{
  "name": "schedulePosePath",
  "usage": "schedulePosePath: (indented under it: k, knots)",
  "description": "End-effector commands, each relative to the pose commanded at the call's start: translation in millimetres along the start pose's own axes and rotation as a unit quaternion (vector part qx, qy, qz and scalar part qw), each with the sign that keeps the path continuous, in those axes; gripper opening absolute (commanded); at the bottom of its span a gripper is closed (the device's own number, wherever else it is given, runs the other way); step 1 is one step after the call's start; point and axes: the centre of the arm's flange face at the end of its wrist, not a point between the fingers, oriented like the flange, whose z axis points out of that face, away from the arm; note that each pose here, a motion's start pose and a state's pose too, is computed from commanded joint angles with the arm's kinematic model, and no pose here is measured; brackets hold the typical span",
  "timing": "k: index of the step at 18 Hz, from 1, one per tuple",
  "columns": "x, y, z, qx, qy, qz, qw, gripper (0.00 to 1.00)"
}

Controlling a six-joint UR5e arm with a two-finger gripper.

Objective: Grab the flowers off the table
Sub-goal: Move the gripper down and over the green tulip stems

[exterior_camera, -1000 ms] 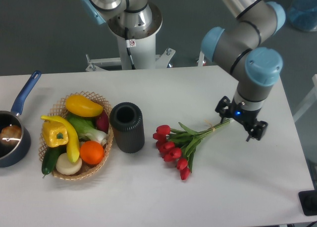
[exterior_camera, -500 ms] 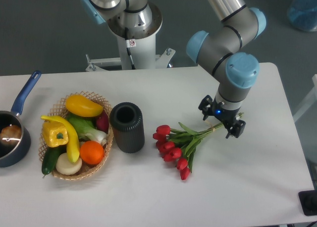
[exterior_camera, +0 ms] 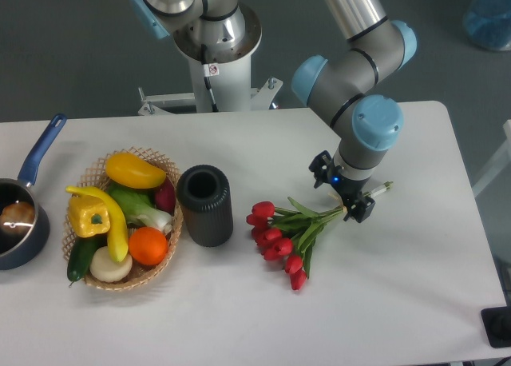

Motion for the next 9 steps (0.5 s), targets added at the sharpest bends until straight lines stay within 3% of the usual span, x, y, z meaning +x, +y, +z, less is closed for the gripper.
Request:
schedulePosePath:
  k: [6, 9]
  knots:
    - [-4.6, -9.9, 14.5, 0.0, 0.008, 0.003, 1.0, 0.99]
    - [-5.0, -12.5, 17.7, 0.0, 0.011, 0.005, 0.9999, 0.9]
